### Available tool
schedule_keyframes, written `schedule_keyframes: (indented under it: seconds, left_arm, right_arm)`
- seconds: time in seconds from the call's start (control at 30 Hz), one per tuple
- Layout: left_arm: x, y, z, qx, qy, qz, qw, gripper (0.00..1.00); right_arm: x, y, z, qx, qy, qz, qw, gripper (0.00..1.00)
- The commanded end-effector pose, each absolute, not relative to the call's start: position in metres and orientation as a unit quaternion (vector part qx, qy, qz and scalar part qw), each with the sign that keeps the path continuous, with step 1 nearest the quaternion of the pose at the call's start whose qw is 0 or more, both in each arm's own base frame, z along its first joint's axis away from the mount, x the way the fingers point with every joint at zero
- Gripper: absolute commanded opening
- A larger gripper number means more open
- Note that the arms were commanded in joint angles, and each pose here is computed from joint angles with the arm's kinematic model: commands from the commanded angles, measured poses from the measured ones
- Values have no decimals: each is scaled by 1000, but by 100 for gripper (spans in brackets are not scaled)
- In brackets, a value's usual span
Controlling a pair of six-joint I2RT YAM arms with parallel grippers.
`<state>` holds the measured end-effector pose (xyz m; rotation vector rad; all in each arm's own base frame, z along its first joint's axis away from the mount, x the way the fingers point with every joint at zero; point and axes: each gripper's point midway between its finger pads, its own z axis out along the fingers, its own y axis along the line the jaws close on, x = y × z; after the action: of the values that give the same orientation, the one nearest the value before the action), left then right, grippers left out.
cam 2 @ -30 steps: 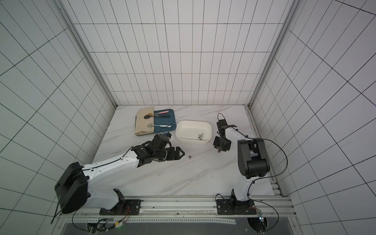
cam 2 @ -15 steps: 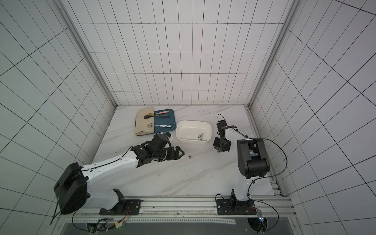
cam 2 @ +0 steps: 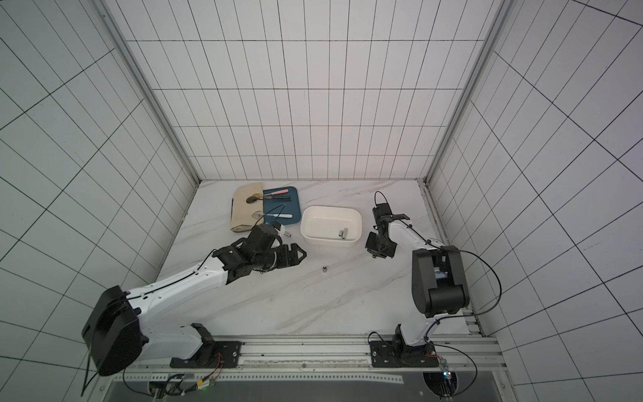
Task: Put the socket on the desktop into the storage box
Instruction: Pick up the socket head from the center of the board, then place the socket head in the storage box.
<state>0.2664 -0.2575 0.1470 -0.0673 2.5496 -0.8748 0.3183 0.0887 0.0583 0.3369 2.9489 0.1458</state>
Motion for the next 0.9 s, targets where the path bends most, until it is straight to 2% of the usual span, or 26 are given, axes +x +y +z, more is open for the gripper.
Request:
schedule_keyframes:
  seconds: [0.0,0.43,0.87]
  left_arm:
    - [270,-238,149,-36,923,-302,234,93]
    - [281,-180,154,-101,924,-264,257,93]
    - [286,-138,151,-157,924,-227,264,93]
  right_arm:
    - [322,98,86,103,988,55,101,20]
    - [361,149,131,51,985,78,147,21]
    - [405,205,113,11,987,93,132,21]
